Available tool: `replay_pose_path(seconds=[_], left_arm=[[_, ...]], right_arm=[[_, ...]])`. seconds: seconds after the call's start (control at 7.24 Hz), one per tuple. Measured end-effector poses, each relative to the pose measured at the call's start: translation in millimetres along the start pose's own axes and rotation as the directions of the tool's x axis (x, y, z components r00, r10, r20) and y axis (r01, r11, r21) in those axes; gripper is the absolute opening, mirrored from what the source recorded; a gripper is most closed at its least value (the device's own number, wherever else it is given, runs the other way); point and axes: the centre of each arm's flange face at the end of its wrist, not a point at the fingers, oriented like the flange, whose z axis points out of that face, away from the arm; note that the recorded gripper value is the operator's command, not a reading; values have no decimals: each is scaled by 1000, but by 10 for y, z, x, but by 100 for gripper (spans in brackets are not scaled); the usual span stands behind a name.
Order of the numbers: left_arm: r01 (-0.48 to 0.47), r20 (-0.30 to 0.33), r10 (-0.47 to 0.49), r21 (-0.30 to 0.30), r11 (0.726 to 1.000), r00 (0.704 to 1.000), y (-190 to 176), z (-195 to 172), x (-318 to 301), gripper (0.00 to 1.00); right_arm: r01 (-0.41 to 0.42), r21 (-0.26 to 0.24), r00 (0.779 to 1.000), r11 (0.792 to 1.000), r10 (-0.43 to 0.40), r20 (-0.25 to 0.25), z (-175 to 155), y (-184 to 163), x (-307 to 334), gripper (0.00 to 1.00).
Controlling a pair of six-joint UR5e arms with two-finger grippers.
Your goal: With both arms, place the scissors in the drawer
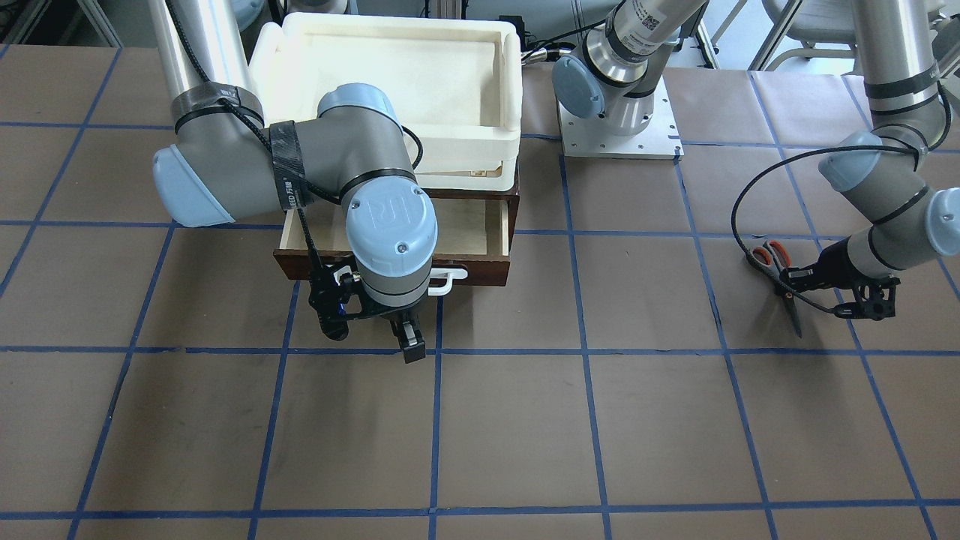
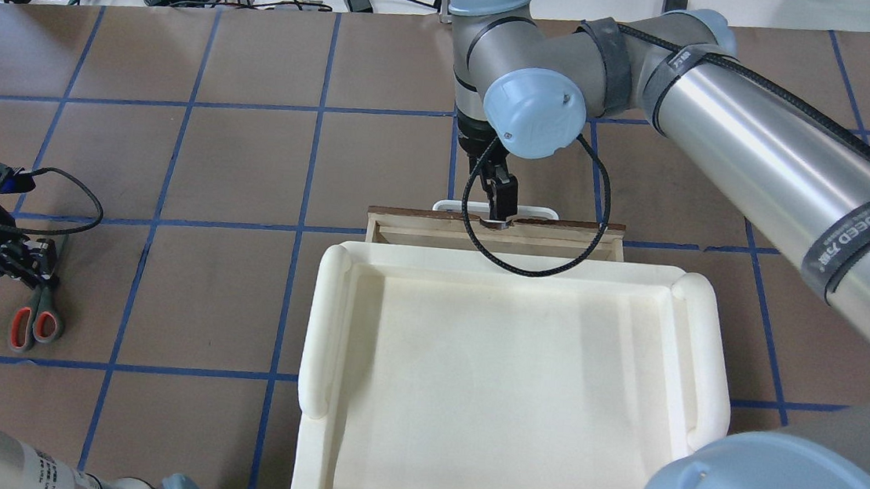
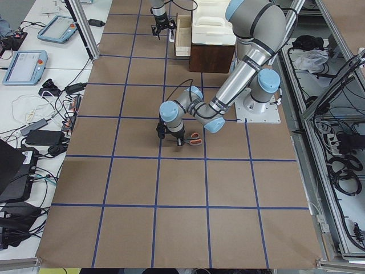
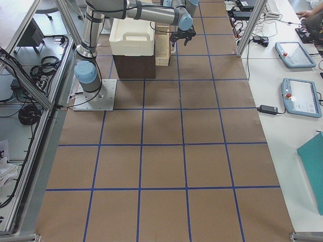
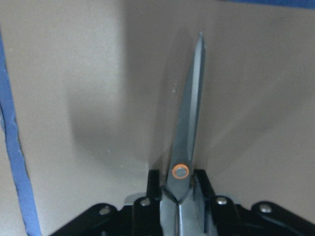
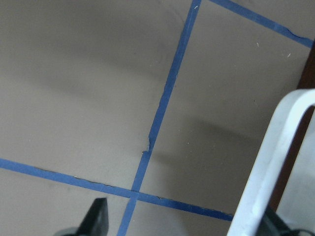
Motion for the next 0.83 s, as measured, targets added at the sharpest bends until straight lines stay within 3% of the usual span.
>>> replay_pose_path(seconds=[0.41,0.83], left_arm=[[-3,19,2,38,999,1000,-57,-205,-14,16],[-22,30,21,48,999,999,-145,-945,17,15]], right_arm=[[11,-1,1000,1000,-11,15,-45,-33,-89,100],[28,-1,999,1000,-28,33,-43,-96,-167,100]])
